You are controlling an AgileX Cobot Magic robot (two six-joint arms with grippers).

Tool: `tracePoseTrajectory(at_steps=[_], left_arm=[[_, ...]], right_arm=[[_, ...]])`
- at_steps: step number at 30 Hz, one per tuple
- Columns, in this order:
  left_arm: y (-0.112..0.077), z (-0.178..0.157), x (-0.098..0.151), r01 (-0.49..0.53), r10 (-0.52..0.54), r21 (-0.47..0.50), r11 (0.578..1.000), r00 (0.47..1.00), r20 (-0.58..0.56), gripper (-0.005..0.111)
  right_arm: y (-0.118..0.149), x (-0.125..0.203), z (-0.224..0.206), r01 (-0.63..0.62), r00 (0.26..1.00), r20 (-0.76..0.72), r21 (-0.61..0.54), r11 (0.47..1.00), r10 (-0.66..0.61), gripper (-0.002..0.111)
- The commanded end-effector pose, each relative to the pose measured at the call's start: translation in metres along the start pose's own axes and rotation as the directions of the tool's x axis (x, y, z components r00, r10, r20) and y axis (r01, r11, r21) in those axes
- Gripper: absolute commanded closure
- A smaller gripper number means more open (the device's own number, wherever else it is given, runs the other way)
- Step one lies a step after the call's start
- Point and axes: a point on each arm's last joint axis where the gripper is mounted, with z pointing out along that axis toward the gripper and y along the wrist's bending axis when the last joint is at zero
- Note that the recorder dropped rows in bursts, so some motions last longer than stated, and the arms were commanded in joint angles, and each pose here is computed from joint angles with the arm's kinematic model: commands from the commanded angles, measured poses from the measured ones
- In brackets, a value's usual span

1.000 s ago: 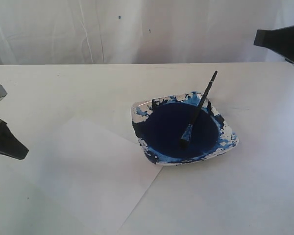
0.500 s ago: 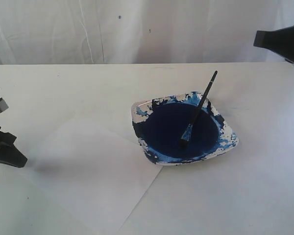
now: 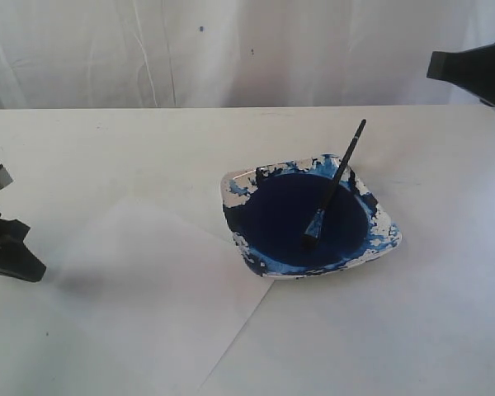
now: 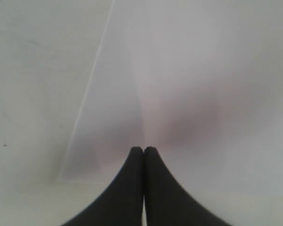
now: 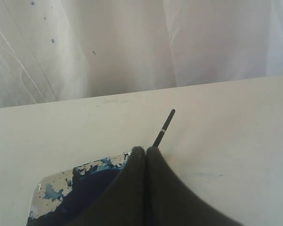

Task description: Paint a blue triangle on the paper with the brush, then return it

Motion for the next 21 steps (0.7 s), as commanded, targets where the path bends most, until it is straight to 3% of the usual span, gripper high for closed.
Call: tracePoseTrajectory(at_steps=[1,8,18,21], left_arm=[[-0.002,0.003,0.002,0.036,-0.035,0.039,0.999,0.999,-0.009,0.107],[0.008,0.023,0.004,0.094,-0.093,0.101,0.990,0.995,-0.021,0.107],[0.011,0.026,0.003,0.083,-0.080,0.102,0.991,0.996,-0.032,0.107],[0.007,0.018,-0.005,0.054,-0.049,0.146,0.988,0.998,-0.038,0.107]], right_arm=[[0.001,-0.001,-0.002,0.011,1.000,0.012,-0.007,1.000,-0.011,0.108],[0.001,-0.001,-0.002,0.011,1.000,0.009,-0.006,1.000,-0.011,0.108],[0.001,-0.001,-0.002,0.011,1.000,0.009,-0.006,1.000,-0.011,0.108],[0.001,-0.001,-0.002,0.011,1.000,0.009,-0.006,1.000,-0.011,0.108]])
